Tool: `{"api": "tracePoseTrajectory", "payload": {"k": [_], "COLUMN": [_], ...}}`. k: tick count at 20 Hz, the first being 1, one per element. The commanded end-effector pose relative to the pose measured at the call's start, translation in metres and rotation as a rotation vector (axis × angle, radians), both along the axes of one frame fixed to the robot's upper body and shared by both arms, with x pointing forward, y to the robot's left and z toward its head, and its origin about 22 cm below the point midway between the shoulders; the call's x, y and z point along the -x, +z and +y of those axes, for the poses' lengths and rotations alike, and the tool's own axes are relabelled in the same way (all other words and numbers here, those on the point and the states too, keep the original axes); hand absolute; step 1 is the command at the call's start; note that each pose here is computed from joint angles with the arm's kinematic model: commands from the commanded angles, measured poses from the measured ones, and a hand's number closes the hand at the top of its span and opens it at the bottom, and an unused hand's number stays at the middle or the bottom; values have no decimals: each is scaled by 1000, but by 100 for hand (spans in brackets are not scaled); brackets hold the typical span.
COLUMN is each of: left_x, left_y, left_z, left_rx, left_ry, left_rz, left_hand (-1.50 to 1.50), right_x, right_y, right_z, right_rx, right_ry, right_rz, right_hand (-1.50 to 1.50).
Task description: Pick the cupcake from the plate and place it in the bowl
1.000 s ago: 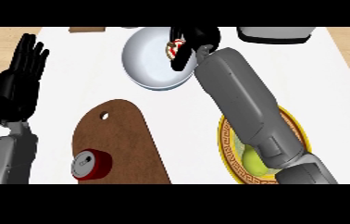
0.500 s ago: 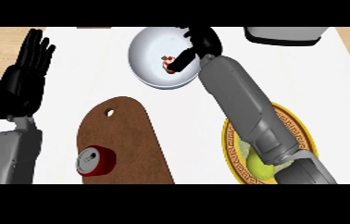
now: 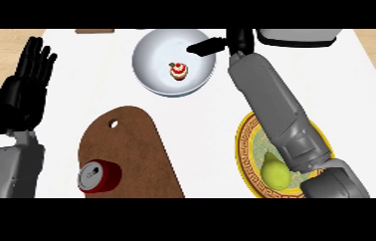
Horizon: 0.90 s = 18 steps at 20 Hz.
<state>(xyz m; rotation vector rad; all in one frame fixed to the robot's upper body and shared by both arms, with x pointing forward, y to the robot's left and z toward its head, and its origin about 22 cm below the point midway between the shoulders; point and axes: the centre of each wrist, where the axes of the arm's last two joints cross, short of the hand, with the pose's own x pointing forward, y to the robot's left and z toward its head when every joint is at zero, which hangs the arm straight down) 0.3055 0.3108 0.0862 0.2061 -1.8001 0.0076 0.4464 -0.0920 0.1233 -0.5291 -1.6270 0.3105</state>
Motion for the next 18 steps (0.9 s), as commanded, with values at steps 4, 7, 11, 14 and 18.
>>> {"api": "tracePoseTrajectory", "payload": {"k": [4,7,11,14,18], "left_x": [-6,10,6,9,5], "left_y": [-3,-22,-11,-1,-2], "left_z": [6,4,3,8,20], "left_rx": [2,-23,5,-9,0], "left_ry": [37,40,35,35,41], "left_rz": [-7,3,15,-1,15], "left_hand": [0,0,0,0,0], "right_x": [-9,-3,5,9,26], "right_y": [-7,-19,-21,-24,-37], "right_z": [-72,-117,-190,-196,-243], "right_rx": [-134,-189,-218,-245,-244], "right_ry": [-164,-164,-155,-148,-128], "right_rz": [-57,-64,-99,-107,-85], "right_hand": [-150,-150,-150,-150,-150]}}
